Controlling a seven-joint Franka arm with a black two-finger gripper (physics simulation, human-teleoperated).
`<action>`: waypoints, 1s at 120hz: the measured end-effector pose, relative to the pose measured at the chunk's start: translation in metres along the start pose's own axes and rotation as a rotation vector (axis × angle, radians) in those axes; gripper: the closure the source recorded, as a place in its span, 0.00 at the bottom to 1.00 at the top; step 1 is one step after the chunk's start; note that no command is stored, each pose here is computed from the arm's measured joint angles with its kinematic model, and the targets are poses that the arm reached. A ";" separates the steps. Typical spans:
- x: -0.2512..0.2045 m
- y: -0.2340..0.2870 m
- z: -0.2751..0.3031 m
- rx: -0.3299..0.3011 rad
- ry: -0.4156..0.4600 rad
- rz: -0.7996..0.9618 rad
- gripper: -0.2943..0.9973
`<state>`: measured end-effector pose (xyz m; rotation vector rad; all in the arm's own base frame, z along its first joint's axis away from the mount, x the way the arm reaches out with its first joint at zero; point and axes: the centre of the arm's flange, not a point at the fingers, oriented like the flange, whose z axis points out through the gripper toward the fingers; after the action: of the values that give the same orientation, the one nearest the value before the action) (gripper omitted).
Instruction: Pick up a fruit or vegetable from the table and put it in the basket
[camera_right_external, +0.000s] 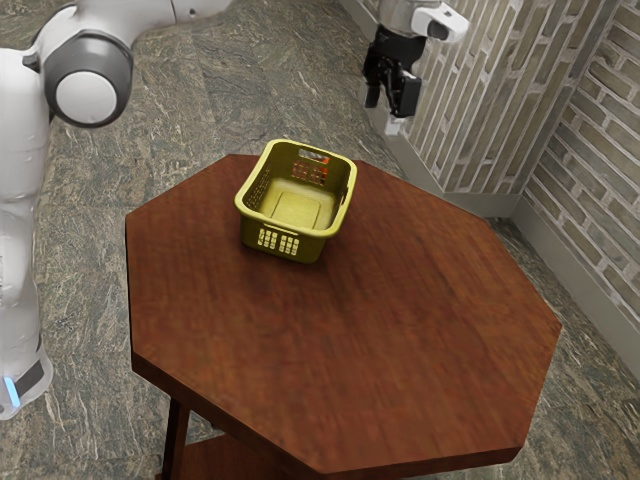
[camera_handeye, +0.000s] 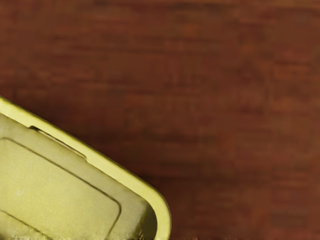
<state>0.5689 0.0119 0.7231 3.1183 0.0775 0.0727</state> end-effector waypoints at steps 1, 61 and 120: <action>0.000 0.000 0.000 0.000 0.000 -0.001 0.23; -0.013 -0.099 -0.010 -0.120 -0.009 -0.520 0.23; -0.021 -0.120 -0.032 -0.199 0.022 -1.099 0.23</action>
<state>0.5406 0.1315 0.7514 2.4415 1.5828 0.0795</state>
